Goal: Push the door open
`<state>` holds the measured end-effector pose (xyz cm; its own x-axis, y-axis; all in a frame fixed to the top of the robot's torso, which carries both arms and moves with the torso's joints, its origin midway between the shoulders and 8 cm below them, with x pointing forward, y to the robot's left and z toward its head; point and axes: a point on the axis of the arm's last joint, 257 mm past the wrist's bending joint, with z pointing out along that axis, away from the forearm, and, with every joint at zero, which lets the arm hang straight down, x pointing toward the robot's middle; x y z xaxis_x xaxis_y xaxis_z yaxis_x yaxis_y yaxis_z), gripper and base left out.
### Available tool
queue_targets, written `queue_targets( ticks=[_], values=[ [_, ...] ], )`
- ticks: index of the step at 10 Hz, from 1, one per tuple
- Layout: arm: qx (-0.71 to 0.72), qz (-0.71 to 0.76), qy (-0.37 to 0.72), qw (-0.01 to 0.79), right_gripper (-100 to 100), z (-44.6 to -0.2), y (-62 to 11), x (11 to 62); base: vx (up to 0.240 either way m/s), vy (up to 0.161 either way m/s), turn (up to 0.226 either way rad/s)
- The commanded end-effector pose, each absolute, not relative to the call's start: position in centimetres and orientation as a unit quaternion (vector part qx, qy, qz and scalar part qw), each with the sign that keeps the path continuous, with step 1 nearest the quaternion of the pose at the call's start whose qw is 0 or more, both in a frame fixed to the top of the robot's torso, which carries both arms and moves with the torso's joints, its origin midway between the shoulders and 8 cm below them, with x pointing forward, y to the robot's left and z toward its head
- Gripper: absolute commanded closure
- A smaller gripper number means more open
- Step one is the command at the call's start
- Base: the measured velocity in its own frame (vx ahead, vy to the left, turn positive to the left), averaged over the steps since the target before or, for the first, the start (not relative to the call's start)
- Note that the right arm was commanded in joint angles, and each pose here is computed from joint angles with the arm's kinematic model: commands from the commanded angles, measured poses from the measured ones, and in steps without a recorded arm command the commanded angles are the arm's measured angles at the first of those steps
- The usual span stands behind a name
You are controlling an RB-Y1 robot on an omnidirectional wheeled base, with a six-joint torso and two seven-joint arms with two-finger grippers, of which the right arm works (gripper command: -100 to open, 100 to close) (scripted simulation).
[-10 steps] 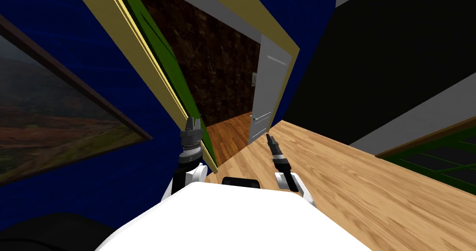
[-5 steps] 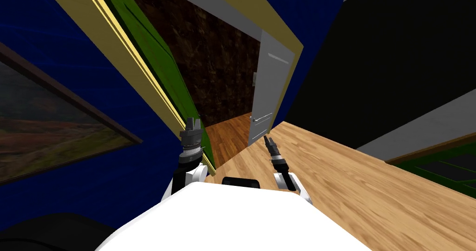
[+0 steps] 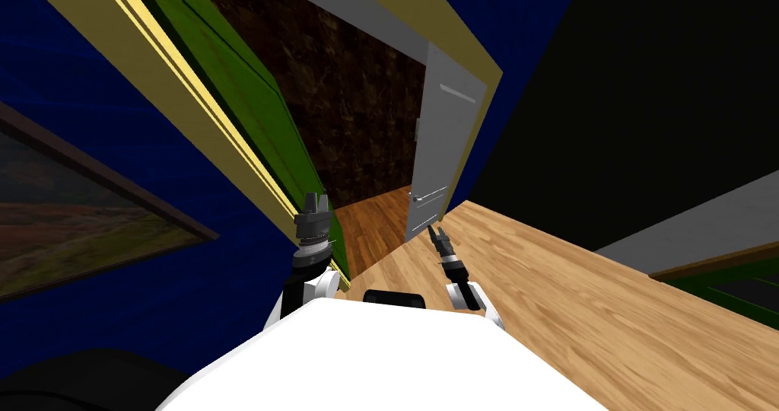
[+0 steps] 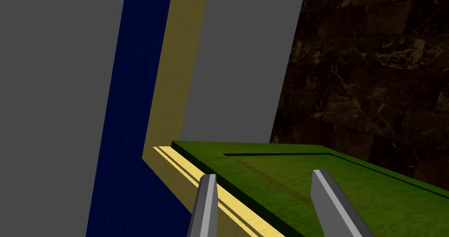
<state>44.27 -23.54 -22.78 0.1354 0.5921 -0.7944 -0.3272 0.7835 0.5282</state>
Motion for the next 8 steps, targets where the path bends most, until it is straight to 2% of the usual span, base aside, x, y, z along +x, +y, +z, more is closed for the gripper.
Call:
queue_targets(
  ticks=[1, 8],
  values=[
    [0.101, 0.299, 0.588, 0.744, -100, -23.6, -23.3, 44.4, 0.098, -0.084, 0.043],
    [0.049, 0.265, 0.619, 0.738, -100, -27.2, -22.1, 44.8, 0.087, -0.078, 0.044]
  ],
)
